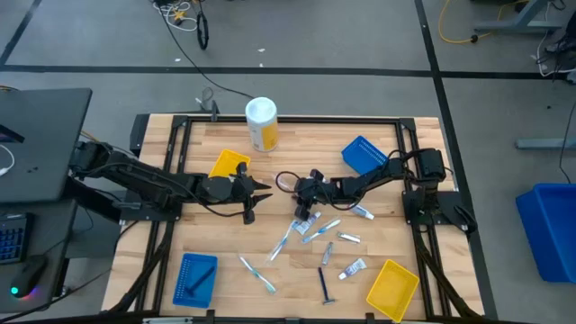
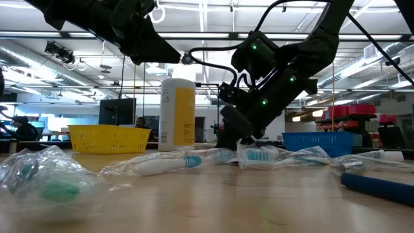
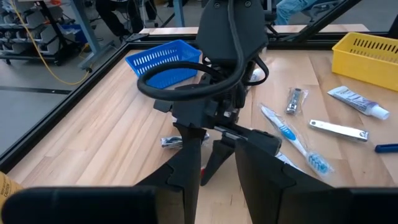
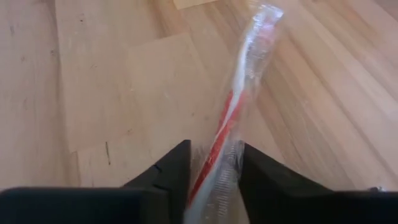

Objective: Pick & Place Travel size toiletries
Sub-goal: Put the red toothbrush into the top blue bin

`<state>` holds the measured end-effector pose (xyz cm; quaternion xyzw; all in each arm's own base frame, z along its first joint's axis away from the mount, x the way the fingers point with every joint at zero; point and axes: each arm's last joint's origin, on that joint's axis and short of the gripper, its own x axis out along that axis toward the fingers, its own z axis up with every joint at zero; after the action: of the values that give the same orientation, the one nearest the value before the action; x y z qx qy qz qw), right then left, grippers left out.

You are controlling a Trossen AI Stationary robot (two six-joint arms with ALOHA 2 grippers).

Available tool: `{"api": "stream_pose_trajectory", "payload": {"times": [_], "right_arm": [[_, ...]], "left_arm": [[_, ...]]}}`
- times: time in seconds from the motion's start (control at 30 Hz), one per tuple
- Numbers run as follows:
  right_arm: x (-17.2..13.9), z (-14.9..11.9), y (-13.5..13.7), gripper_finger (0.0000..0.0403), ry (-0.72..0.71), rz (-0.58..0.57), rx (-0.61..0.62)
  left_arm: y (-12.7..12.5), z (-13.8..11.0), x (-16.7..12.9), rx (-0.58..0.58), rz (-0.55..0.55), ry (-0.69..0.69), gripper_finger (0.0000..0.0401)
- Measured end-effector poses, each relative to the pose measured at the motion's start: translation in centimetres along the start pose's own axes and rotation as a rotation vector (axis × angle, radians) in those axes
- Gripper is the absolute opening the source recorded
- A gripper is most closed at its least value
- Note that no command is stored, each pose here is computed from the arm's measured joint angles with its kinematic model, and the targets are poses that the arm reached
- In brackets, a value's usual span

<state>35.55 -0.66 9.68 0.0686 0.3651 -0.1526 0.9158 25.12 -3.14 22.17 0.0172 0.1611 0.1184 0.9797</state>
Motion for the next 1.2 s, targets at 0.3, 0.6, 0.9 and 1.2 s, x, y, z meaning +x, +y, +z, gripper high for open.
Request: {"api": "stream_pose_trajectory", "payload": {"times": [0.3, 0.6, 0.9, 1.2], "right_arm": [[0.0, 0.0, 0.0, 0.0029, -0.006, -0.003, 0.002], [-2.6, 2.0, -0.1, 0.003, -0.049, 0.007, -0.011], [-9.6, 3.9, -1.7, 0.0029, 0.008, -0.125, -0.037], [-18.6, 3.0, -4.9, 0.003, 0.133, -0.27, 0.078]], "left_arm": [[0.0, 0.0, 0.0, 0.0, 0.0, 0.0, 0.0109], [0.0, 0.0, 0.0, 0.0, 0.001, 0.0, 0.0109], [0.0, 0.0, 0.0, -0.001, 0.004, -0.002, 0.0109], [0.0, 0.1, 0.0, 0.008, 0.005, -0.008, 0.0109]]}}
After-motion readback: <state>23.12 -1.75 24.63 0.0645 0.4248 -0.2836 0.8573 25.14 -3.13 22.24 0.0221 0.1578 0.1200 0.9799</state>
